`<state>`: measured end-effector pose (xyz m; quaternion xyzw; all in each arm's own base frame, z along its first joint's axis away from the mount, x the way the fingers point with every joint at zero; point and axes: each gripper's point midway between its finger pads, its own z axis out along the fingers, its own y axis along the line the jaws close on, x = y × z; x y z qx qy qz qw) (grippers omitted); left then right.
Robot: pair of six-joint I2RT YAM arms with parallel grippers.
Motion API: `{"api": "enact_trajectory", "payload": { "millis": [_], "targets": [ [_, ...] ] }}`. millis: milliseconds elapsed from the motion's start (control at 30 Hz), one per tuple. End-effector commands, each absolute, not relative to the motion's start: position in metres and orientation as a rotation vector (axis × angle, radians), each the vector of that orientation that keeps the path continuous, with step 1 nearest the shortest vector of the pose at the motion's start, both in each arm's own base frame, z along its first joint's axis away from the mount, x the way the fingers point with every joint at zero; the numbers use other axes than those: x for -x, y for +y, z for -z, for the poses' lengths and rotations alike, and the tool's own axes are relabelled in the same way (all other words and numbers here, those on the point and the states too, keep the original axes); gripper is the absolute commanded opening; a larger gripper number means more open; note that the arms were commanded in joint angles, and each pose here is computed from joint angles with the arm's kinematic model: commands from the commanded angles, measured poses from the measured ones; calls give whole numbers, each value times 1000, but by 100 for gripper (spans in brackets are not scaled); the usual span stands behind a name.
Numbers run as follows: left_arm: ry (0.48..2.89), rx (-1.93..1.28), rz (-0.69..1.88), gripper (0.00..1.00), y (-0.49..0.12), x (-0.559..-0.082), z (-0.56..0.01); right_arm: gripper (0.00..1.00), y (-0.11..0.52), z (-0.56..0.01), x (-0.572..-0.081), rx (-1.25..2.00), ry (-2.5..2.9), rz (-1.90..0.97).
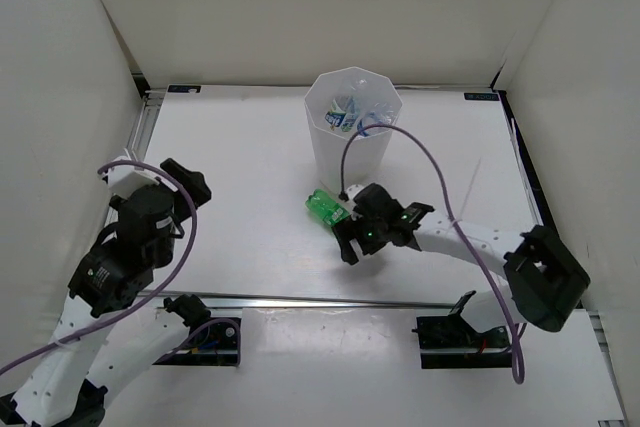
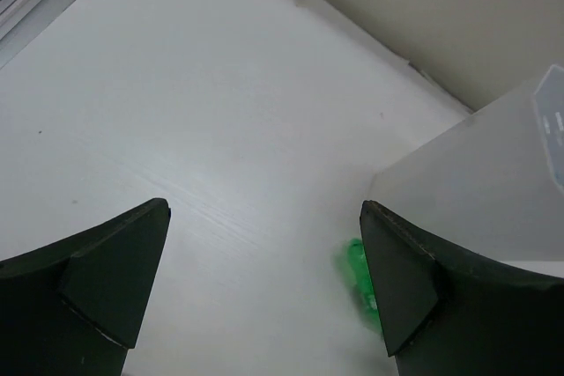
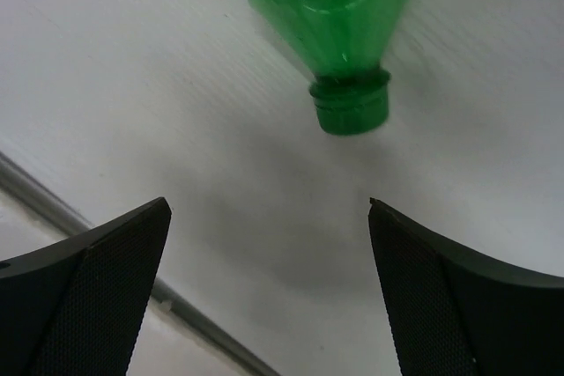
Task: Put the plastic bottles in the bin
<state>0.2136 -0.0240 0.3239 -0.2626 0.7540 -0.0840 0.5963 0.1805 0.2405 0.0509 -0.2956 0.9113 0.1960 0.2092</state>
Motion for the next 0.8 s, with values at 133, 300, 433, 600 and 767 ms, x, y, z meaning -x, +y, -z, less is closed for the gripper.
{"api": "enact_trajectory", "payload": {
  "millis": [133,300,433,600,767],
  "targets": [
    [1767,643,136,100,4,-181,-316,100,288,-70,-220,955,2215,-257],
    [1780,641,108,100,12,-172,-316,100,294,-74,-244,948,2157,-101],
    [1772,644,116,100,15,-167,-321,100,302,-75,-255,993,2107,-63],
    [1777,624,119,100,17,-162,-324,100,313,-73,-274,1036,2080,-35],
    [1784,621,112,100,18,-161,-322,100,319,-69,-284,1026,2097,-71]
  ]
}}
